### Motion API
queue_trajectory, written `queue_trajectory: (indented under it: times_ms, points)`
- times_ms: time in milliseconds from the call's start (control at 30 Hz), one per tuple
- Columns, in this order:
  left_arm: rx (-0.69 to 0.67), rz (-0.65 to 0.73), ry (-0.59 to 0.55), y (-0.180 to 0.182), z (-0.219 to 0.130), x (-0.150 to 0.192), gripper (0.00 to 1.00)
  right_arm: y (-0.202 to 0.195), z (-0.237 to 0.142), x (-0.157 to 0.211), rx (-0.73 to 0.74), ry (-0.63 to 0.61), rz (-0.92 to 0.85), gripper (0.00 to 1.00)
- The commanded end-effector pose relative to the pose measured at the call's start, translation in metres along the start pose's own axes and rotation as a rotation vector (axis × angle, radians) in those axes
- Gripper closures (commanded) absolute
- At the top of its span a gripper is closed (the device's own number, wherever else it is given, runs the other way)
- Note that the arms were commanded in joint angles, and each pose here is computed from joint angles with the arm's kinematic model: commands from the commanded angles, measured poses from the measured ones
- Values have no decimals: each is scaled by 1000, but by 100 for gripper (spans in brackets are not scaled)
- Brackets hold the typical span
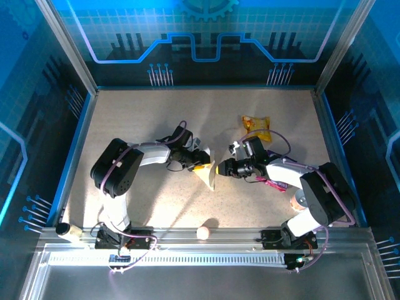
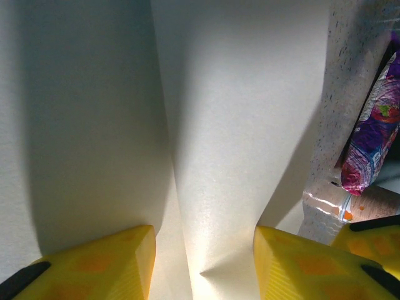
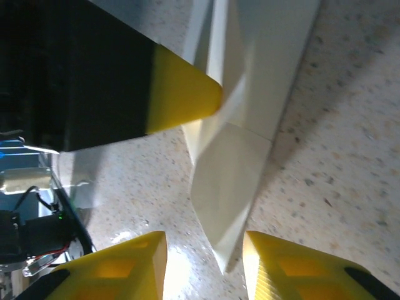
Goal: Fold a paper plane with a square sheet of paper (fold left side to right side)
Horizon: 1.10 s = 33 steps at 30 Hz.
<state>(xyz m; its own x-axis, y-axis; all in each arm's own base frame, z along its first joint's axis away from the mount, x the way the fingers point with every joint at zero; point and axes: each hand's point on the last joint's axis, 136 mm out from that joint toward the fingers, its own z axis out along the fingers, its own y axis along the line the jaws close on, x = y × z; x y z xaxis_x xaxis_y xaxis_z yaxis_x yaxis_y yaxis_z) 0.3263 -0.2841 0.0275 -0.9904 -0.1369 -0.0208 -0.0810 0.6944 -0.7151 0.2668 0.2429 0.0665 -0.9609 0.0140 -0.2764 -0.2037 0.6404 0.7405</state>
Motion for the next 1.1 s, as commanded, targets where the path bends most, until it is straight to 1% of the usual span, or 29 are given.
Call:
queue_trajectory:
  times_ms: [0,200,367,700,867,1067]
  points:
    - [-46,-18,59,16,9,13,53,6,4,-15,-83,-35,27,62]
    - [-55,-20,56,17,9,12,54,-4,14,-30,-60,-52,75,62]
    - [-59,-19,53,18,9,11,53,-5,20,-40,-63,-56,94,62]
    - [-63,-18,59,18,10,12,54,-14,28,-41,-40,-46,132,63]
    - [-66,-18,61,19,10,12,54,-18,30,-41,-27,-43,139,66]
    - [-67,-13,64,19,10,12,53,-19,33,-42,-30,-35,143,73]
